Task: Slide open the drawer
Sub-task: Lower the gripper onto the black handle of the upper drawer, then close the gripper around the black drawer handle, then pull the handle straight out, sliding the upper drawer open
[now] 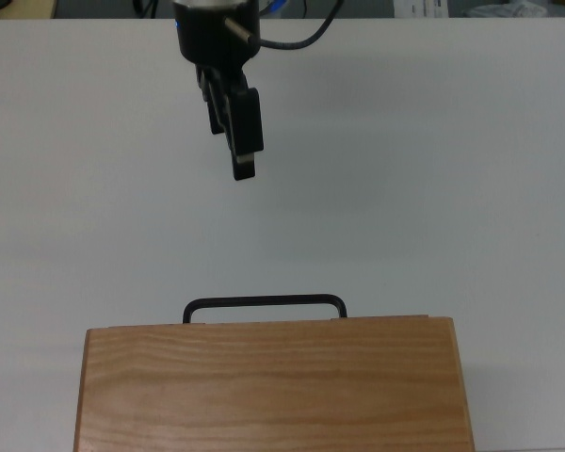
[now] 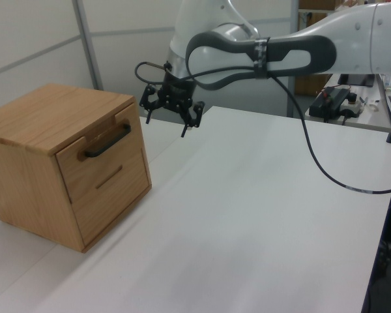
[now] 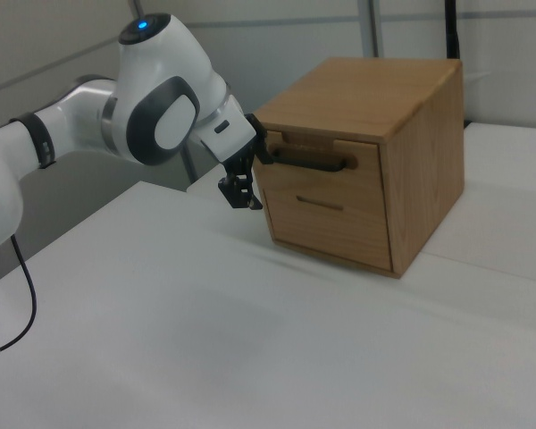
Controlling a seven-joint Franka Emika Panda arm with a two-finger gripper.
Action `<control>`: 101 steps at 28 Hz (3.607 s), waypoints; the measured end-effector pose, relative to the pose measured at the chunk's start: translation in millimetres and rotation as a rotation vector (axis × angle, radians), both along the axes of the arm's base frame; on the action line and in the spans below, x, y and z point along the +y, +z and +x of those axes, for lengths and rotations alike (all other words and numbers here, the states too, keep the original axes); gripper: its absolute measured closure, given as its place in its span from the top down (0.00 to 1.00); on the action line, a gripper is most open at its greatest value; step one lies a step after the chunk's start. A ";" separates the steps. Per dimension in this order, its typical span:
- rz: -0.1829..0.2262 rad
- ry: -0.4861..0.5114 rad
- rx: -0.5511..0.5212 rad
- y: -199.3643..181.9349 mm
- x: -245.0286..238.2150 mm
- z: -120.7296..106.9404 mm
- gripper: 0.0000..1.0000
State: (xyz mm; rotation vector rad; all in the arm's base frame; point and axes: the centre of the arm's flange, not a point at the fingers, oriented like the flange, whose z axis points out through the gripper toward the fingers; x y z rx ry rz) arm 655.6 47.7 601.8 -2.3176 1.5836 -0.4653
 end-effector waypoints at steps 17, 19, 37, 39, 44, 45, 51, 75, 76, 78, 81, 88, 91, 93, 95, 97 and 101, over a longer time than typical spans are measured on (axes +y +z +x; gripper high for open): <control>-0.003 -0.062 -0.181 -25.3 21.3 48.5 0.93; -0.001 -0.061 -0.201 -25.7 21.3 54.5 0.91; -0.013 -0.094 -0.191 -66.5 38.2 83.3 0.82; -0.020 -0.105 -0.197 -68.4 39.8 86.8 0.80; -0.025 -0.125 -0.204 -73.9 45.1 93.0 0.78; -0.024 -0.126 -0.204 -74.8 45.8 93.9 0.78; -0.018 -0.121 -0.211 -77.7 51.4 97.4 0.59; -0.055 -0.103 -0.206 -78.0 76.1 81.8 0.08; -0.058 -0.102 -0.203 -77.6 76.5 79.1 0.08; -0.063 -0.099 -0.195 -77.0 77.1 72.4 0.08; -0.070 -0.094 -0.185 -76.6 78.6 63.5 0.08; -0.088 -0.084 -0.159 -75.4 80.3 38.3 0.08; -0.092 -0.084 -0.149 -75.1 78.8 28.3 0.08; -0.096 -0.087 -0.139 -75.0 76.4 20.3 0.08; -0.096 -0.092 -0.132 -74.7 73.5 14.1 0.08; -0.092 -0.098 -0.125 -73.8 70.0 8.2 0.08; -0.086 -0.105 -0.114 -70.8 64.6 -4.6 0.08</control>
